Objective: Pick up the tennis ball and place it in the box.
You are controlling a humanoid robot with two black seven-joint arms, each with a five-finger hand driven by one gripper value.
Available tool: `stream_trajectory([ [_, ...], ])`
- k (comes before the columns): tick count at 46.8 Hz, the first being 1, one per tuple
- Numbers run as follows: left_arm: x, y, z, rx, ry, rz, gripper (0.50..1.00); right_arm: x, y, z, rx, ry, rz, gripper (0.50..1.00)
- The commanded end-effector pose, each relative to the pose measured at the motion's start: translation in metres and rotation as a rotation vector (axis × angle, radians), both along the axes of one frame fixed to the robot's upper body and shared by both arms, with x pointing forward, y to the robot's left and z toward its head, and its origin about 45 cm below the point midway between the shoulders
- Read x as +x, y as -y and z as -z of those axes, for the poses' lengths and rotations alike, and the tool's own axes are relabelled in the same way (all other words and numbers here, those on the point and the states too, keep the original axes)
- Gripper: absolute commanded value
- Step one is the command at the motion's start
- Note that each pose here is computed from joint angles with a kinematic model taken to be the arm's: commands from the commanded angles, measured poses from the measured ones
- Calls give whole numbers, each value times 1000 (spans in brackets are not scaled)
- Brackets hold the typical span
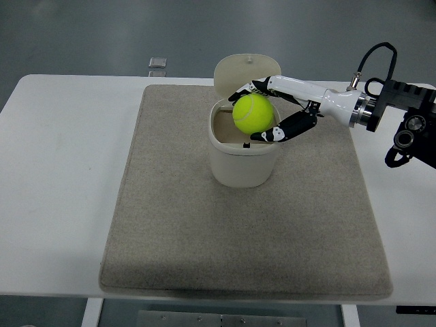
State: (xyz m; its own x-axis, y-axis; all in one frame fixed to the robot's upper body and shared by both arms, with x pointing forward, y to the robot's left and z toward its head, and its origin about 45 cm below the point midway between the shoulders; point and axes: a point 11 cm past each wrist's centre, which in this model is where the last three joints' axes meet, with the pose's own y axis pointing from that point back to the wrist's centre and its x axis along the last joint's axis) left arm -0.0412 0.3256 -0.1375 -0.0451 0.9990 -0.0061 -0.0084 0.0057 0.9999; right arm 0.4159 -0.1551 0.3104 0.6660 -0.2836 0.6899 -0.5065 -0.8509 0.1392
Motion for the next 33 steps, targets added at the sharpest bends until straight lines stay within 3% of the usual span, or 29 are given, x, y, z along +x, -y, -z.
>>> stream_trajectory([
  [1,0,0,0,0,0,1,996,0,0,-1,-1,0,-1,878],
  [3,0,0,0,0,0,1,996,0,1,0,-2,-1,1,901],
  [12,0,0,0,0,0,1,996,1,10,-4,15,-24,14,903],
  [21,0,0,0,0,0,1,996,-1,39,-16,80,-162,23,903],
  [33,0,0,0,0,1,-1,996,-6,82,-26,124,-284,52,903],
])
